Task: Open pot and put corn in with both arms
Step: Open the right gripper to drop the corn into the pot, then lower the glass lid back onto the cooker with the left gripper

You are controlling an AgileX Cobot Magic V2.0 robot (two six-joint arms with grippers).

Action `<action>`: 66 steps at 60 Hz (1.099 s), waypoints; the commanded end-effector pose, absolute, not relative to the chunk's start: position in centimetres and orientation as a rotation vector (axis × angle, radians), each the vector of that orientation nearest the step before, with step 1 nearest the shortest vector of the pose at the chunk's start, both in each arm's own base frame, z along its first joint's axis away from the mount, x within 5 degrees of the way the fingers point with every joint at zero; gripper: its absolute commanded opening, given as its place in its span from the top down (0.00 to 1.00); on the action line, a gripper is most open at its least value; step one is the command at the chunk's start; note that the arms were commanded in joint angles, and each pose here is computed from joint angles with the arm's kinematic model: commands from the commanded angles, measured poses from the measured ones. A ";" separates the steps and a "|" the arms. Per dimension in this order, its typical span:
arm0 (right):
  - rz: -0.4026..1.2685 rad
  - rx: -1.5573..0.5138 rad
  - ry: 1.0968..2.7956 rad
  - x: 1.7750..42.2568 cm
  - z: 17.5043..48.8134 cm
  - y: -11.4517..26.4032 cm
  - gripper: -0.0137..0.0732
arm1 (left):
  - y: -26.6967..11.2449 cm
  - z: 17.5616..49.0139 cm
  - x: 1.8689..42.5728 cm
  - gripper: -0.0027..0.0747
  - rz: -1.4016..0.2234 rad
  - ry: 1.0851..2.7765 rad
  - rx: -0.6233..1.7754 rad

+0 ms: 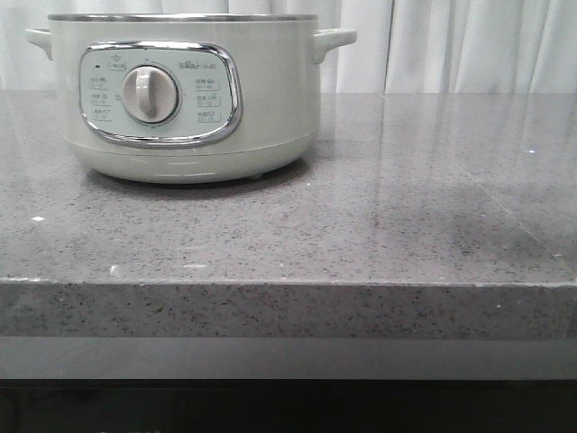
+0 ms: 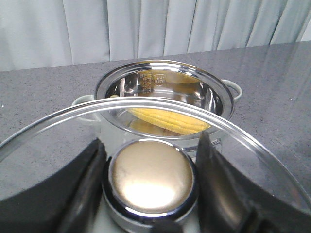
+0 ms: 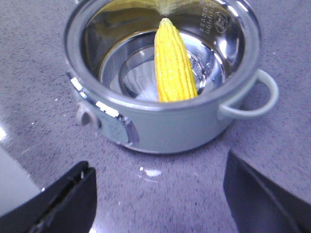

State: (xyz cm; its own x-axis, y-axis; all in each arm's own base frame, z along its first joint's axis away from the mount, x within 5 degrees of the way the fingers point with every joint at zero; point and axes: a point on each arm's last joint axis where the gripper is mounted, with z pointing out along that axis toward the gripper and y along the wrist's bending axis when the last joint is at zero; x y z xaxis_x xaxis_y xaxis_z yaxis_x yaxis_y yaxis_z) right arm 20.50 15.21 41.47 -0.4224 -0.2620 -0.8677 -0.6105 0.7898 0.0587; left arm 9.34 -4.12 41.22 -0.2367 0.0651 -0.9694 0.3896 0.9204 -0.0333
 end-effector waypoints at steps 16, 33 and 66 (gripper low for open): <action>0.513 -0.562 1.764 12.6 42.3 9.5 0.20 | -4.0 43.8 9.1 0.78 -0.350 1.608 0.305; 0.523 -0.542 1.706 10.2 41.1 7.8 0.20 | -4.1 43.7 9.1 0.78 -0.349 1.610 0.306; 0.522 -0.544 1.712 10.4 41.1 7.9 0.20 | -7.5 44.6 15.3 0.78 -0.438 1.477 0.269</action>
State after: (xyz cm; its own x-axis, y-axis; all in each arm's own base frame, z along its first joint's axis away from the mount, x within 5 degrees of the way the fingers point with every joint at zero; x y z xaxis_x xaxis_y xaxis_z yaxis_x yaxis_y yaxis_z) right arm 10.27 7.91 39.67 -0.2619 -0.1392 -0.9550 -0.6128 0.7885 0.0531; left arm 14.44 -6.98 41.49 -0.1573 -0.0084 -0.9875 0.4198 0.9046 -0.0745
